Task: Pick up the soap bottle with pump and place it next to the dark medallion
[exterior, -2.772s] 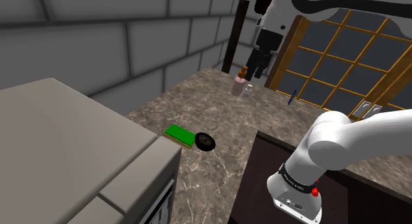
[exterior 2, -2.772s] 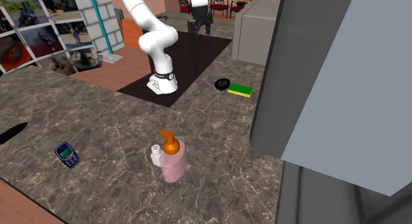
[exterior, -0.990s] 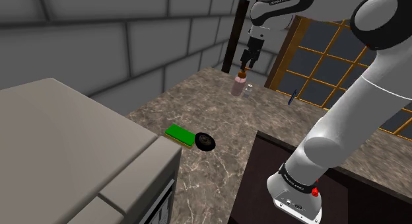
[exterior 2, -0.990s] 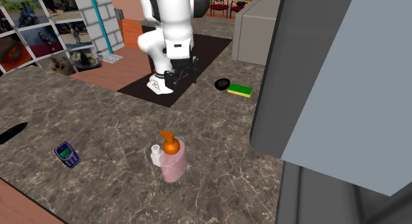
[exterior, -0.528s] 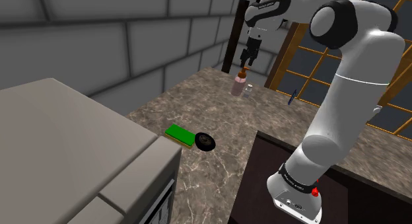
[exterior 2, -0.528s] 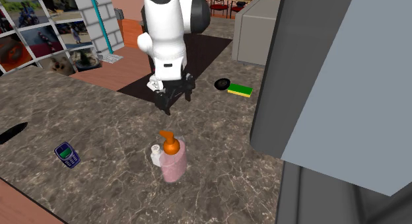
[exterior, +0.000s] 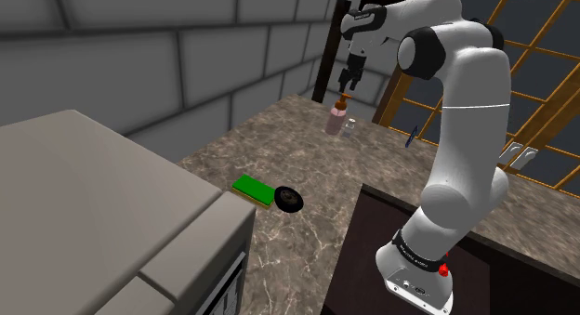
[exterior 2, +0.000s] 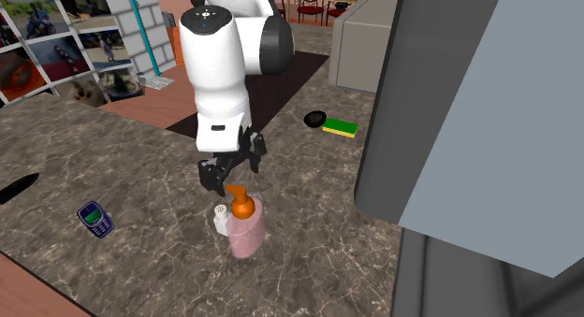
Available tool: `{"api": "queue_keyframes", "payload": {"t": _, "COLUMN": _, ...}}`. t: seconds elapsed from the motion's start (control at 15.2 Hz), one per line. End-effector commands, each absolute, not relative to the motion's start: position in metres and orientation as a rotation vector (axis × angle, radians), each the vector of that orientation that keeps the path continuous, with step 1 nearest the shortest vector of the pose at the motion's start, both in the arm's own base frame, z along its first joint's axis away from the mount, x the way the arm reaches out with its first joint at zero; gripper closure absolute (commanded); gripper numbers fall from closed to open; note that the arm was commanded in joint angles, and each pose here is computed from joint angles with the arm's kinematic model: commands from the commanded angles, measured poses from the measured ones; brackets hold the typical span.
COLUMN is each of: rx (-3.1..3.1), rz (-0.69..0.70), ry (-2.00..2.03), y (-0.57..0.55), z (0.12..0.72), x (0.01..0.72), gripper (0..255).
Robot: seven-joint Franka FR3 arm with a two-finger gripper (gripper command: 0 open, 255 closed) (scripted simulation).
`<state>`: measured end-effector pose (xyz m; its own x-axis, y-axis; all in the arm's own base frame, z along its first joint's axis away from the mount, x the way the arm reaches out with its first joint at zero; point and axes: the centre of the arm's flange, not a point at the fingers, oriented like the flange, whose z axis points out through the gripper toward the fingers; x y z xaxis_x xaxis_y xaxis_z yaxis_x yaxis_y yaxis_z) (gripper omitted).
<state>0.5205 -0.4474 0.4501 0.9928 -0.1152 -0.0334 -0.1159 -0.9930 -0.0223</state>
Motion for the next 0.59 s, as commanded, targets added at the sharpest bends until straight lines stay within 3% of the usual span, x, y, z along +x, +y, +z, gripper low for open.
{"api": "queue_keyframes", "payload": {"t": 0.0, "rx": -3.113, "rz": 0.05, "ry": 0.18, "y": -0.453, "z": 0.44, "x": 0.524, "gripper": 0}}
{"api": "queue_keyframes", "payload": {"t": 0.53, "rx": -3.113, "rz": 0.05, "ry": 0.18, "y": -0.452, "z": 0.411, "x": 0.523, "gripper": 0}}
